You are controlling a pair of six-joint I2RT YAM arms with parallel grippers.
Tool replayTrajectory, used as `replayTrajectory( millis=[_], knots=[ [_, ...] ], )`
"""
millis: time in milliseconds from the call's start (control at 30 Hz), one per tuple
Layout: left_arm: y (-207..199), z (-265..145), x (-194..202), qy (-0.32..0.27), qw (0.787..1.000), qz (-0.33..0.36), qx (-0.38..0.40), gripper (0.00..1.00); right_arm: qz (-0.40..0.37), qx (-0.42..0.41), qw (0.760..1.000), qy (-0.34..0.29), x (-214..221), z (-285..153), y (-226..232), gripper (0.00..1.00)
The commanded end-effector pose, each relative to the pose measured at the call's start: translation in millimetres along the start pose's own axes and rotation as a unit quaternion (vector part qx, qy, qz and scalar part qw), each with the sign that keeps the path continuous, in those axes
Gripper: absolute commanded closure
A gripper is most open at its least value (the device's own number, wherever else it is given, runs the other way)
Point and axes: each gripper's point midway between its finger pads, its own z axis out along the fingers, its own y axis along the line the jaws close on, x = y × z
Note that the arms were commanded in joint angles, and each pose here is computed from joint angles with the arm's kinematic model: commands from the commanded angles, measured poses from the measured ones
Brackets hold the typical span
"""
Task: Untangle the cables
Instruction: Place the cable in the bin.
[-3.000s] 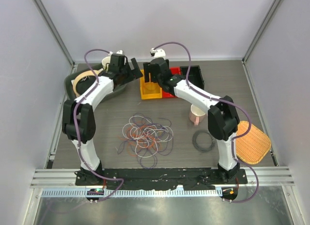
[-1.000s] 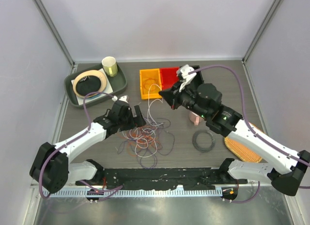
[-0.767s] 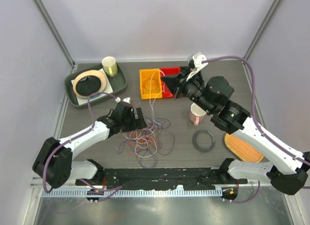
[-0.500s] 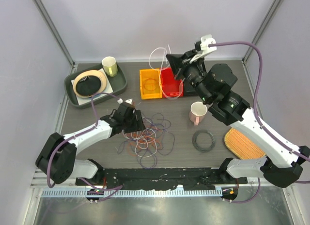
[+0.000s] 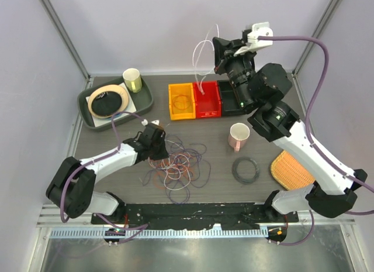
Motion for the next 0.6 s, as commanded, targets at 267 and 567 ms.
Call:
replayTrajectory(
  millis=[267,567],
  knots=[
    [0.1,-44.2,-31.3,-0.078,0.996,-0.038,-0.012,1.0,-0.077,0.074,0.993,0.057,76.9,39.2,-31.3,0.99],
    [0.2,-57.5,-38.1,-0.097,0.994,-0.045,-0.011,1.0,-0.047,0.072,0.992,0.095,138.2,67.4,-72.2,0.99]
  ],
)
